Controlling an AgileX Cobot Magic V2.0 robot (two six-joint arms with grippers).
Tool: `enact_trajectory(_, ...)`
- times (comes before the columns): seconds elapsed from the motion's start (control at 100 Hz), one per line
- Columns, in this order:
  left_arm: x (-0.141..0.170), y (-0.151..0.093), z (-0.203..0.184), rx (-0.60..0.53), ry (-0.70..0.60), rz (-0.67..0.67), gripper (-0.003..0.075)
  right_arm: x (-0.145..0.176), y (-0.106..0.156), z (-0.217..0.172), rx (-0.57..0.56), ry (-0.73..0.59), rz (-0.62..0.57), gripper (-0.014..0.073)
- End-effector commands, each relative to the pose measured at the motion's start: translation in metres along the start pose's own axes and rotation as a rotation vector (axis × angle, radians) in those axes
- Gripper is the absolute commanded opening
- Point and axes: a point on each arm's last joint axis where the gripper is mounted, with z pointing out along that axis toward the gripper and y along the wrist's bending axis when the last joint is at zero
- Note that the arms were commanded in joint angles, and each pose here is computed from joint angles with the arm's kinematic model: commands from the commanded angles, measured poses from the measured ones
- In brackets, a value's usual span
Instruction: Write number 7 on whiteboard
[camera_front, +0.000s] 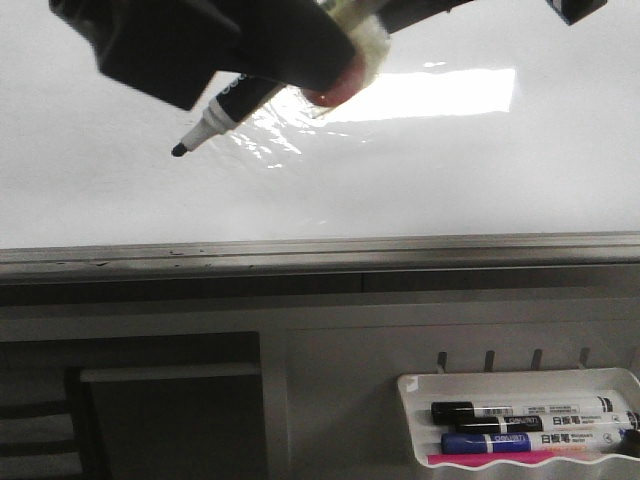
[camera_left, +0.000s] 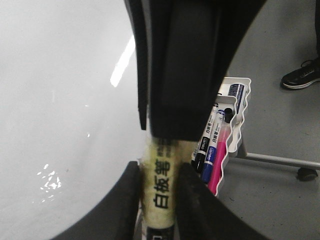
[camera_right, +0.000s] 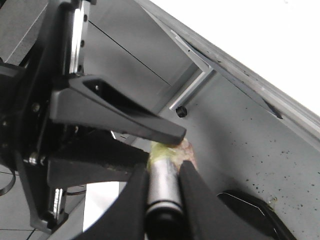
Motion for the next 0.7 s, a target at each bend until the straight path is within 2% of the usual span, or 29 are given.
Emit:
enact_trajectory(0.0,-0.022,0.008,-0.009,-0.049,-0.153,-0.030,0.0323,-0.012,0.012,-0.010,0.000,-0.089,-0.042,-0.0069)
enact_trajectory(0.07,-0.020,0.015,-0.011,-0.070,-0.152,-0.081,0.0491,-0.013,0.014,-0.013,0.020,-0.110,-0.059,-0.0066)
enact_trajectory(0.14,-0.018,0.026,-0.017,-0.110,-0.159,-0.137,0.0569,-0.014,0.018,-0.017,0.047,-0.135,-0.089,-0.0059)
enact_trajectory(0.42,0.004,0.078,-0.058,-0.333,-0.208,-0.500,0.0512,0.002,0.023,-0.038,0.277,-0.321,-0.129,-0.0059)
enact_trajectory(0.69,0.038,0.087,-0.084,-0.484,-0.239,-0.670,0.0471,0.024,0.018,-0.050,0.453,-0.464,-0.120,-0.0064)
